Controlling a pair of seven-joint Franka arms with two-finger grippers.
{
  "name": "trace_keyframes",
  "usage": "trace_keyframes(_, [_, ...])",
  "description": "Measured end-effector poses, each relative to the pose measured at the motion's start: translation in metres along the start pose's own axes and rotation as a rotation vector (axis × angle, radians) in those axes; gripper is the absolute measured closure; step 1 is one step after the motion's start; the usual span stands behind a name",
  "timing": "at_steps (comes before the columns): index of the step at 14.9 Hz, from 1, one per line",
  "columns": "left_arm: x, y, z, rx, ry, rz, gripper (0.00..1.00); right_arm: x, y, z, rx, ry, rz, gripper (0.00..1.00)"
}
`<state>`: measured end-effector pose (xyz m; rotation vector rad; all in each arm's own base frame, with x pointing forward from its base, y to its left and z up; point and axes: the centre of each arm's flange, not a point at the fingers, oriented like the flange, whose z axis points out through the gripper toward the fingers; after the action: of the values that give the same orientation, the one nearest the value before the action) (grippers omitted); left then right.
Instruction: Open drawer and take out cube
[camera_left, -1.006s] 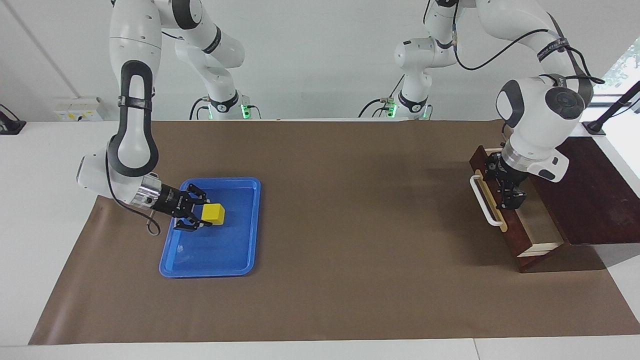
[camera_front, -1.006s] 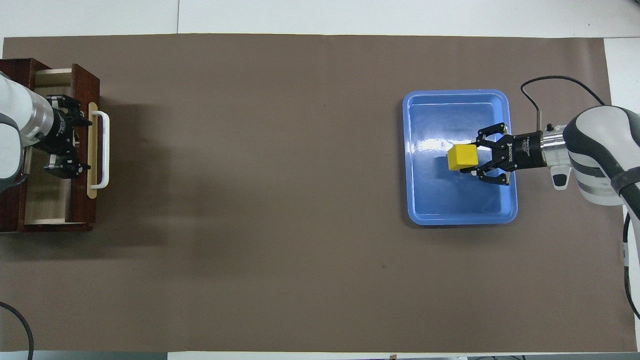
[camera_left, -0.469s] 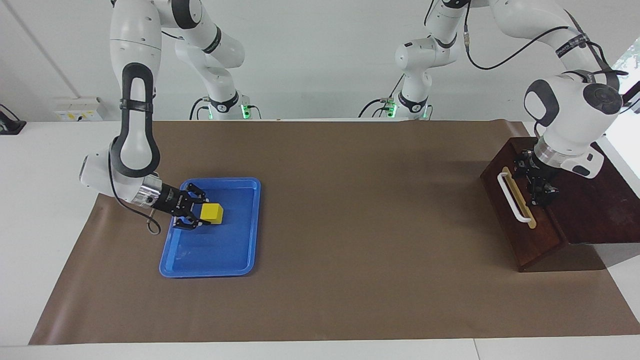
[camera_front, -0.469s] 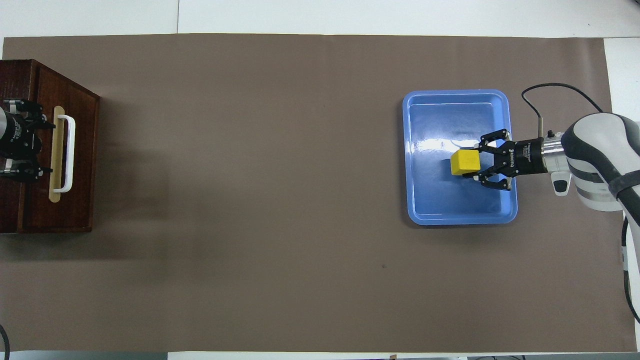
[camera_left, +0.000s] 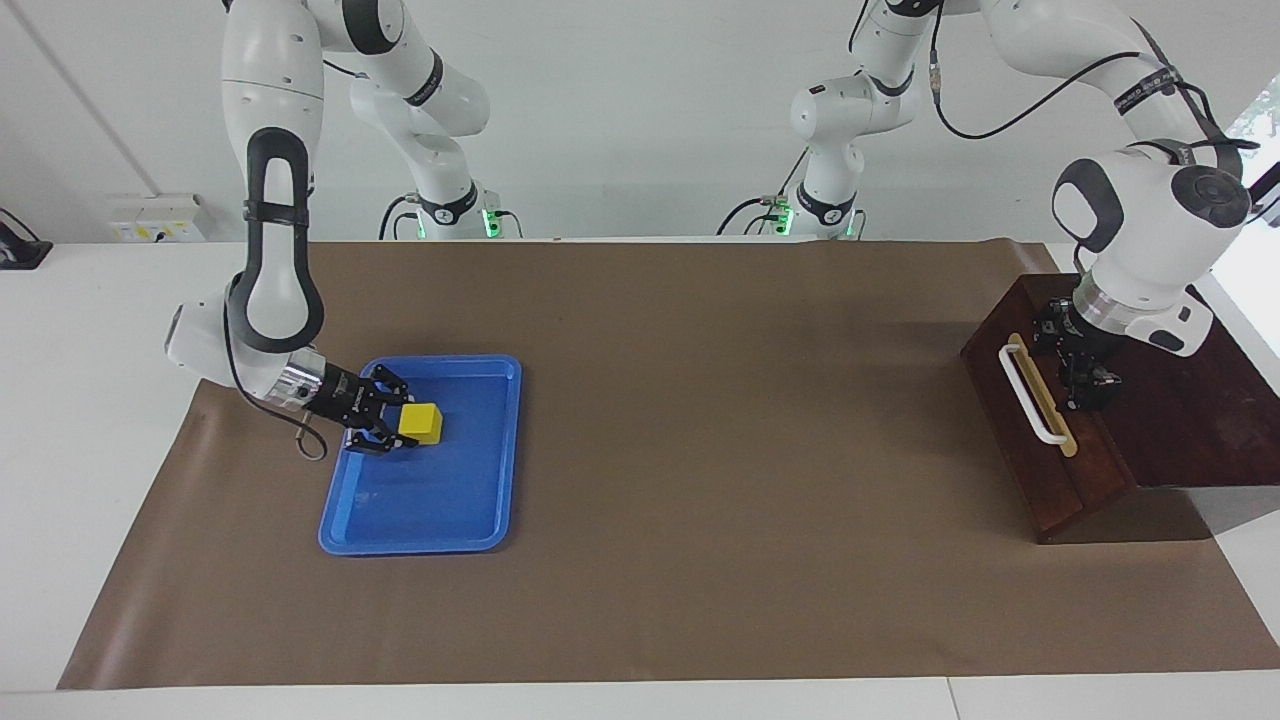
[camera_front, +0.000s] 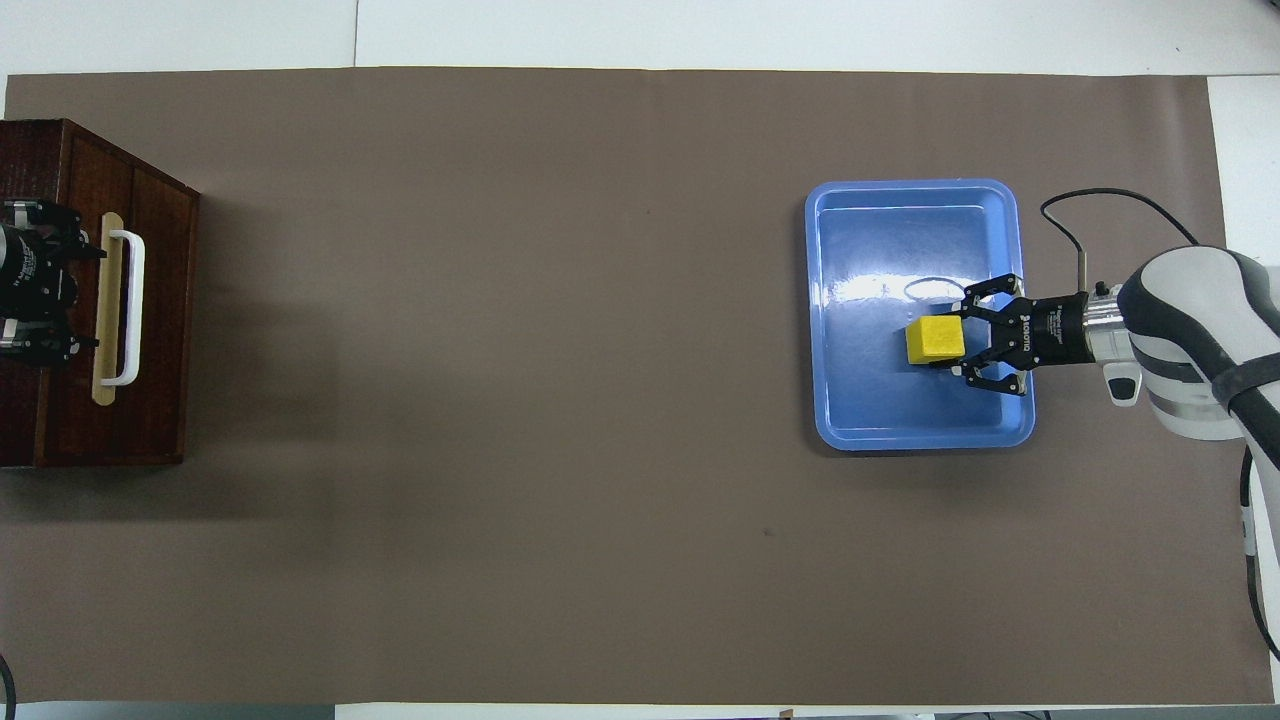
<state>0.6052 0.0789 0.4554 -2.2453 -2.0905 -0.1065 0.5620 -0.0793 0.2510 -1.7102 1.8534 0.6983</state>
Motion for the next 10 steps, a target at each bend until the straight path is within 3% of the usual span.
trace_keyframes(5, [-0.012,-0.005,-0.031,0.015,0.001,0.157,0.00,-0.002,0.000,0.002,-0.005,-0.001,-0.006,0.43])
trace_keyframes(6, [-0.017,-0.009,-0.041,0.013,0.002,0.220,0.00,-0.002,0.001,0.003,-0.006,0.000,-0.006,0.37])
trace_keyframes(9, [-0.035,-0.022,-0.069,0.014,-0.011,0.492,0.00,-0.004,0.000,0.002,-0.006,0.001,-0.012,0.02])
trace_keyframes(10, [-0.040,-0.024,-0.074,0.008,-0.025,0.585,0.00,-0.008,-0.002,0.000,-0.007,0.004,-0.022,0.00])
